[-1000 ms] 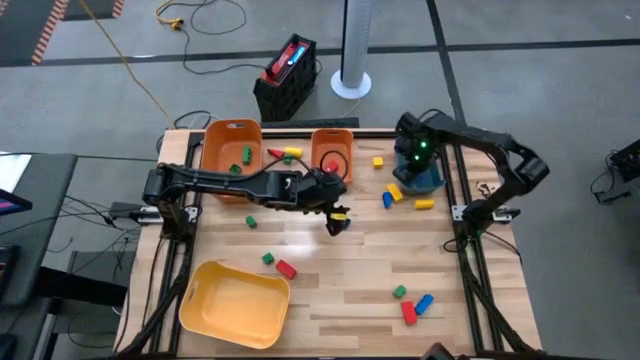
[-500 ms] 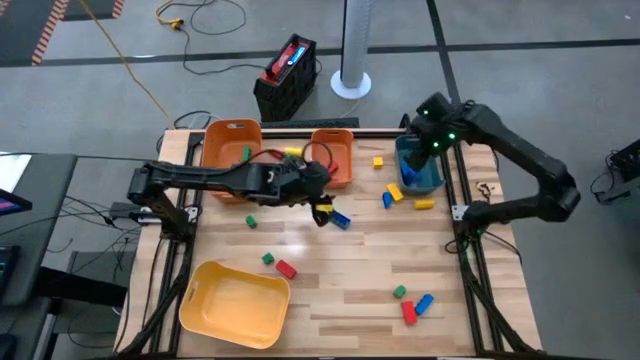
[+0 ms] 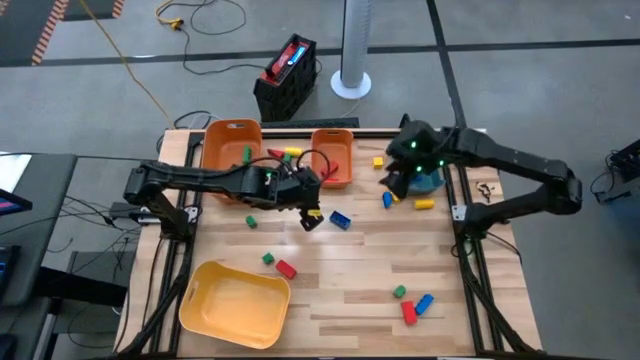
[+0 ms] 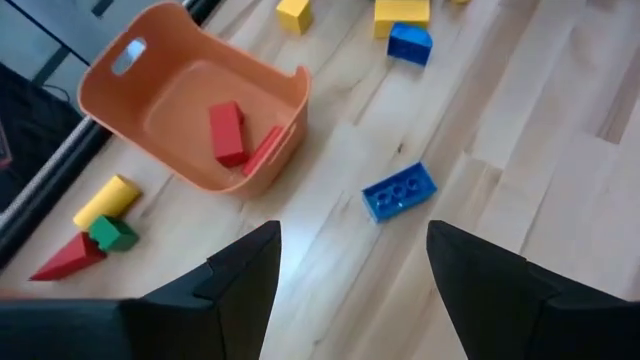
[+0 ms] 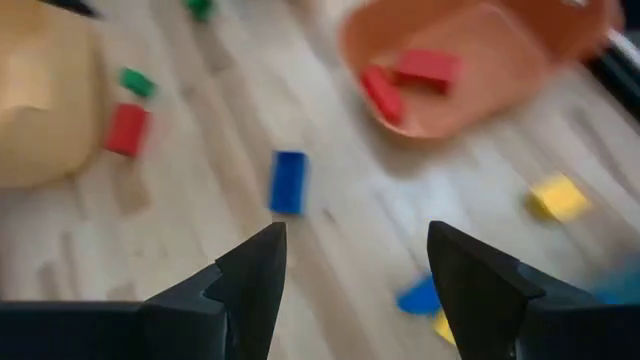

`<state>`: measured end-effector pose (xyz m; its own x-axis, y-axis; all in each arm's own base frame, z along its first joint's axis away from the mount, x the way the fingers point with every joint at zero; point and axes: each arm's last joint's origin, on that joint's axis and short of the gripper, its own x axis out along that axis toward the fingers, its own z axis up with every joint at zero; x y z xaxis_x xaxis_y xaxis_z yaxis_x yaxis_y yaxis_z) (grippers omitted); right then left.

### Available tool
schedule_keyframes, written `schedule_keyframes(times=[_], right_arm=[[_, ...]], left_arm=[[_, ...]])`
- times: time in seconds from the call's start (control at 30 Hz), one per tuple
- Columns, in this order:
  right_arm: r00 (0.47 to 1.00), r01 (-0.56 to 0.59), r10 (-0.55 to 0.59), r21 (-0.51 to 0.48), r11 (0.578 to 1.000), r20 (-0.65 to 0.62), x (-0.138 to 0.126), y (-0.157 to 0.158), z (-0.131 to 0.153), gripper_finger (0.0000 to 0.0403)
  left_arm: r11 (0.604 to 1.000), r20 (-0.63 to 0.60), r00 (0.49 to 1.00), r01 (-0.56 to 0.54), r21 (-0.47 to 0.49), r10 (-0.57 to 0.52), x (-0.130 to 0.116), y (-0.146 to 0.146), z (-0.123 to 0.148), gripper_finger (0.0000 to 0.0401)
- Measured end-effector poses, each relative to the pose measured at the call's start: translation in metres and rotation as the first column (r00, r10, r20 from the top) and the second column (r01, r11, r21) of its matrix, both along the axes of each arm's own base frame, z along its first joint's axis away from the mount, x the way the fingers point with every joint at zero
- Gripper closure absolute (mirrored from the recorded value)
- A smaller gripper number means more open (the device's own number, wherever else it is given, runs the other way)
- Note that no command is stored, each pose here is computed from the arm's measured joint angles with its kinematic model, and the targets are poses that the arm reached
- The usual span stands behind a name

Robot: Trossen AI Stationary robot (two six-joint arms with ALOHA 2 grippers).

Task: Sort blocks
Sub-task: Put the green game piece into the left orange bin

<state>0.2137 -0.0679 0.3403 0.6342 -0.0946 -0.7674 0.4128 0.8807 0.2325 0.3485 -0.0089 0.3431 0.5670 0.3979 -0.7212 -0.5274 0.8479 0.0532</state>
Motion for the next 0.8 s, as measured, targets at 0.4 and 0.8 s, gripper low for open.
schedule_keyframes(times=[0.4,0.8], right_arm=[[0.95,-0.312,0.312,0.054,0.949,0.003,0.011,0.06,-0.003,0.0149],[0.94,-0.341,0.341,-0.02,0.94,-0.003,0.016,0.091,-0.007,0.0149]], left_arm=[[0.993,-0.066,0.993,0.09,-0.069,-0.095,-0.007,-0.024,-0.004,0.0156],[0.989,-0.016,0.989,0.15,-0.006,-0.15,0.004,-0.022,-0.013,0.0156]])
